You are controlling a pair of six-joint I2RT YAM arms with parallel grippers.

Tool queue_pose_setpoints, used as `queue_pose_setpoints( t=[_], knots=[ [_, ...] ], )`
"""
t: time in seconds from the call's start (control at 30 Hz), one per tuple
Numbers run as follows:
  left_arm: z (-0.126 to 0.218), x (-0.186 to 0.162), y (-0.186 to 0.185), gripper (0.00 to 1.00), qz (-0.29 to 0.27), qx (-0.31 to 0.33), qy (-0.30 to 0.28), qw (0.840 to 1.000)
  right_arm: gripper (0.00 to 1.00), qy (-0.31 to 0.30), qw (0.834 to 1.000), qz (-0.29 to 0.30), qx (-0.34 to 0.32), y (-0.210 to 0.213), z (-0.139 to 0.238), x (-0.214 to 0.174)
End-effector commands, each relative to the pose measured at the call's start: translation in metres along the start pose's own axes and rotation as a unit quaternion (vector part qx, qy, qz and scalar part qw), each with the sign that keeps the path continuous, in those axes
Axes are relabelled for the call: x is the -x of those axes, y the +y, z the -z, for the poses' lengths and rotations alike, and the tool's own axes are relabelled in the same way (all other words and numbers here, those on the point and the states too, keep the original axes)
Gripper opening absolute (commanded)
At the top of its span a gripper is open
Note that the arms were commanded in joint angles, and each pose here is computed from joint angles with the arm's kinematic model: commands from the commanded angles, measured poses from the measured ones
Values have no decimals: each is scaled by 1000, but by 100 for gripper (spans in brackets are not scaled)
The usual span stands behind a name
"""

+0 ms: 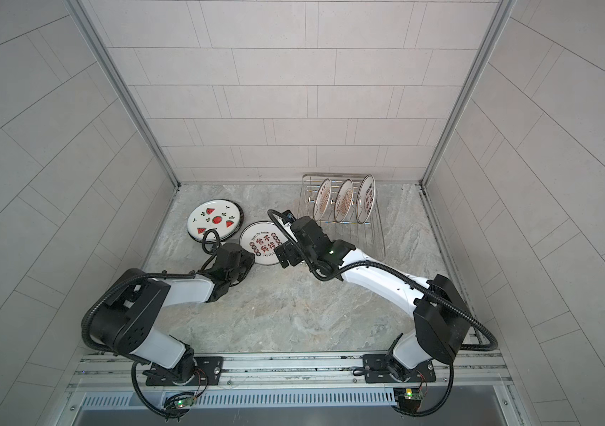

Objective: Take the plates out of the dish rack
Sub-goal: 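Lower the red-text plate onto the table beside the stack with the left gripper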

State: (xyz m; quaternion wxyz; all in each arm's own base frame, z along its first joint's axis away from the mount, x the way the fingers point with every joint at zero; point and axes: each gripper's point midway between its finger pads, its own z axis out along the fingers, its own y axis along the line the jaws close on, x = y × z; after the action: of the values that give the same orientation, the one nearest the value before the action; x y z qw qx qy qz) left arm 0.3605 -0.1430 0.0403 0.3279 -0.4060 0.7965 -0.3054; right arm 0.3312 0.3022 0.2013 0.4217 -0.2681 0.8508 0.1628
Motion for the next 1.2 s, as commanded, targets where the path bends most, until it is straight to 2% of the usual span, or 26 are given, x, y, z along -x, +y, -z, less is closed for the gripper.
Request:
queue_pose_setpoints(
  t=[0.0, 0.07, 0.27, 0.4, 0.63, 0.8, 0.93, 1.17],
  knots=[
    [-11, 3, -11, 3, 18, -21, -2, 1000, 99, 5, 1000, 3, -12, -7, 0, -5],
    [-18, 4, -9, 8, 22, -20, 0, 1000, 99, 7, 1000, 4, -11, -7, 0, -7],
    [-38, -2, 5, 11, 33, -11, 14, 999, 99, 2, 1000, 3, -16, -11, 4, -8],
    [-45, -5, 7, 22, 36, -11, 21, 999, 99, 0, 1000, -1, -18, -14, 5, -7],
    [-45, 1, 16, 31, 39, 0, 8, 999, 99, -2, 1000, -5, -23, -17, 7, -7],
    [-37, 13, 17, 32, 30, 8, -16, 999, 99, -8, 1000, -8, -25, -19, 11, -5],
    [-25, 26, 25, 31, 13, 42, -48, 998, 99, -13, 999, -11, -27, -21, 14, -3],
    [-28, 25, 21, 35, 12, 32, -44, 998, 99, -15, 999, -13, -29, -24, 16, -1]
  ],
)
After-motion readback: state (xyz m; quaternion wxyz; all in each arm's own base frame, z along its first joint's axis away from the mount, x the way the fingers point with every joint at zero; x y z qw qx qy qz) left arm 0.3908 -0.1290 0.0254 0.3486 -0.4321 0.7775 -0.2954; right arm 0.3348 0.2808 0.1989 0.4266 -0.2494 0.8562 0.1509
